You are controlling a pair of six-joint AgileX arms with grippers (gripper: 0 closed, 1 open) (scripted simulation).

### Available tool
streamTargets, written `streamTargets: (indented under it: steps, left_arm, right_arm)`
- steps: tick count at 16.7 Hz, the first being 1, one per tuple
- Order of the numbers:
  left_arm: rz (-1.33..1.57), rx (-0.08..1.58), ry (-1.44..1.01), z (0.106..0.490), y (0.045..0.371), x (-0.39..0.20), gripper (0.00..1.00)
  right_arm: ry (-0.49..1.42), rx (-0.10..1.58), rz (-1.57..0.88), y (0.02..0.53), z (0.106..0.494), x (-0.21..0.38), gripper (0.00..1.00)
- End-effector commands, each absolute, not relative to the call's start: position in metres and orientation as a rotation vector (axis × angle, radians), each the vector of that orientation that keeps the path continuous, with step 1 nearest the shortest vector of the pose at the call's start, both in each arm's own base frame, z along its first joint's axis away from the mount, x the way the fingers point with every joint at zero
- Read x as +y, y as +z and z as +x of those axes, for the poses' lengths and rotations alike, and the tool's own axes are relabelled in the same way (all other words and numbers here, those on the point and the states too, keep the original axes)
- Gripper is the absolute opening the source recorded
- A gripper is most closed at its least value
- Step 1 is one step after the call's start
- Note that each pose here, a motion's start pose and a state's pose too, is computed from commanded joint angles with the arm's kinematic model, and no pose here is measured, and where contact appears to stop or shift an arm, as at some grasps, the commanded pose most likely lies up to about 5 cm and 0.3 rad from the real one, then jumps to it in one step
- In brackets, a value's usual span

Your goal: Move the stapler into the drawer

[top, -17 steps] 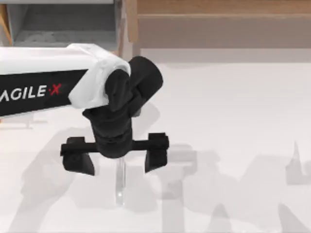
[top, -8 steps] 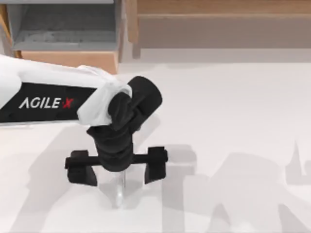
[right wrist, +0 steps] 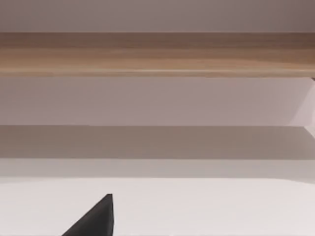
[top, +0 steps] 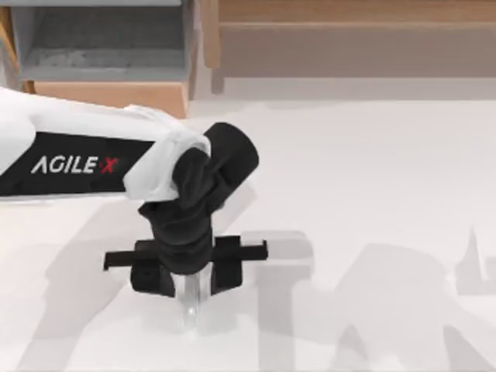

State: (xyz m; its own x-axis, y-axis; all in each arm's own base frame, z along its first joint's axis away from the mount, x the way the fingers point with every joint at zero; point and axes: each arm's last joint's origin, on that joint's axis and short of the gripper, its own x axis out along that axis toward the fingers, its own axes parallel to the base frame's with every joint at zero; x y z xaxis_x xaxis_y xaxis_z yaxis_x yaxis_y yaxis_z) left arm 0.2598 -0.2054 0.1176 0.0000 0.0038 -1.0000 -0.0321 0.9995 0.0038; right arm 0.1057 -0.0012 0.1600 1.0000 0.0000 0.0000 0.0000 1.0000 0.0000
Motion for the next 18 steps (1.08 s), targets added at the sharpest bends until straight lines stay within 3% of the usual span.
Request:
streamTargets:
  steps: [4,5,13,18]
  left_arm:
    - [-0.022,1.571,0.028,0.260,0.118,-0.205,0.02]
    - [-0.022,1.571,0.028,0.260,0.118,-0.205,0.00]
    - [-0.023,1.570,0.027,0.260,0.118,-0.205,0.00]
    - [-0.019,1.577,0.033,0.260,0.134,-0.205,0.00]
  right_arm:
    - [0.000,0.000,0.000,0.160,0.106,-0.001,1.00]
    - [0.000,0.000,0.000,0.160,0.106,-0.001,1.00]
    - [0.000,0.000,0.000,0.160,0.106,-0.001,1.00]
    - [0.000,0.000,0.000,0.160,0.106,-0.001,1.00]
